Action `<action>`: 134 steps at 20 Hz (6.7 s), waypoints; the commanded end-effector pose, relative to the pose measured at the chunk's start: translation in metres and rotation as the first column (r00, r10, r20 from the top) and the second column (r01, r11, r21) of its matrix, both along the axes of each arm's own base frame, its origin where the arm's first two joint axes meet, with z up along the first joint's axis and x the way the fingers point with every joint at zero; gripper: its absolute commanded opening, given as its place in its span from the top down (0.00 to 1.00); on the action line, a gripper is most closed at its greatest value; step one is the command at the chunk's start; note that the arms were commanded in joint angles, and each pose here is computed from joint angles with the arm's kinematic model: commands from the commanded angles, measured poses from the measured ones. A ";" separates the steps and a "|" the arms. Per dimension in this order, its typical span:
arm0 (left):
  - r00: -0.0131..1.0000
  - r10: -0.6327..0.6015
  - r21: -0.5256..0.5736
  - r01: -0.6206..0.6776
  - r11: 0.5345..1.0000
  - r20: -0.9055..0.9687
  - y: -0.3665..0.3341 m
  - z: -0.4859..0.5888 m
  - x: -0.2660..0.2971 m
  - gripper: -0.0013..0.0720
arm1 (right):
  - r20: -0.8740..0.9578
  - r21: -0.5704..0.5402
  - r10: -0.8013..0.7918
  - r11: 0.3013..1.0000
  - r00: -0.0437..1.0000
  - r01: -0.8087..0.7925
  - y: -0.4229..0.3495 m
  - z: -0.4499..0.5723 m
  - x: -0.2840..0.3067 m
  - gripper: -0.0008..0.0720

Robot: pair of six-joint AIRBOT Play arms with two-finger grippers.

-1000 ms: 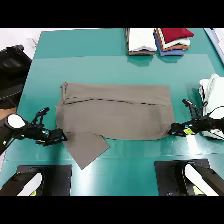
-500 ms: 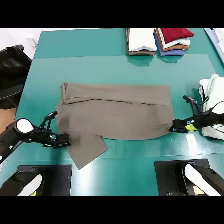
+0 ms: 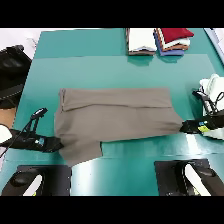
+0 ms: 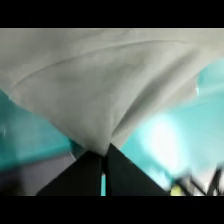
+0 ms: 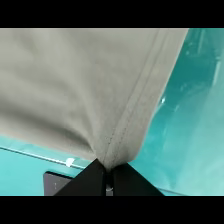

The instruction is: Fold the shirts.

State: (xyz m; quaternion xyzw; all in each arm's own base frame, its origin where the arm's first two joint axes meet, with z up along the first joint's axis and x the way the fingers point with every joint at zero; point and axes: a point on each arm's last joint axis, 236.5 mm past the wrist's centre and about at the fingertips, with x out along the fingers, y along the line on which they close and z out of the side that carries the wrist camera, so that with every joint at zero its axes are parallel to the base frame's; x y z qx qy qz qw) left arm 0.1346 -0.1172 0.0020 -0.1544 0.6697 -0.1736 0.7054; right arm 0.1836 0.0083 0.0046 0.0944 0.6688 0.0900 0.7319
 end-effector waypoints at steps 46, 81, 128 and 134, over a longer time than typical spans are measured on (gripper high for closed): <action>0.918 -0.044 -0.115 0.097 0.989 0.393 -0.156 0.033 0.255 0.95 | 0.022 0.411 0.006 0.911 1.000 -0.014 0.034 -0.053 0.206 0.96; 0.652 0.116 0.081 -0.264 0.961 0.749 0.073 0.226 0.297 0.95 | 0.656 0.527 0.279 0.496 0.701 -0.690 0.465 0.211 0.151 0.95; 0.654 -0.066 -0.033 0.139 0.990 0.754 -0.090 0.248 0.233 0.95 | 0.479 0.088 0.059 0.989 0.876 -0.114 0.080 0.113 0.326 0.96; 0.640 -0.123 -0.043 0.237 0.970 0.759 -0.128 0.250 0.210 0.95 | 0.566 0.040 -0.304 0.938 0.767 0.343 -0.155 0.168 0.291 0.96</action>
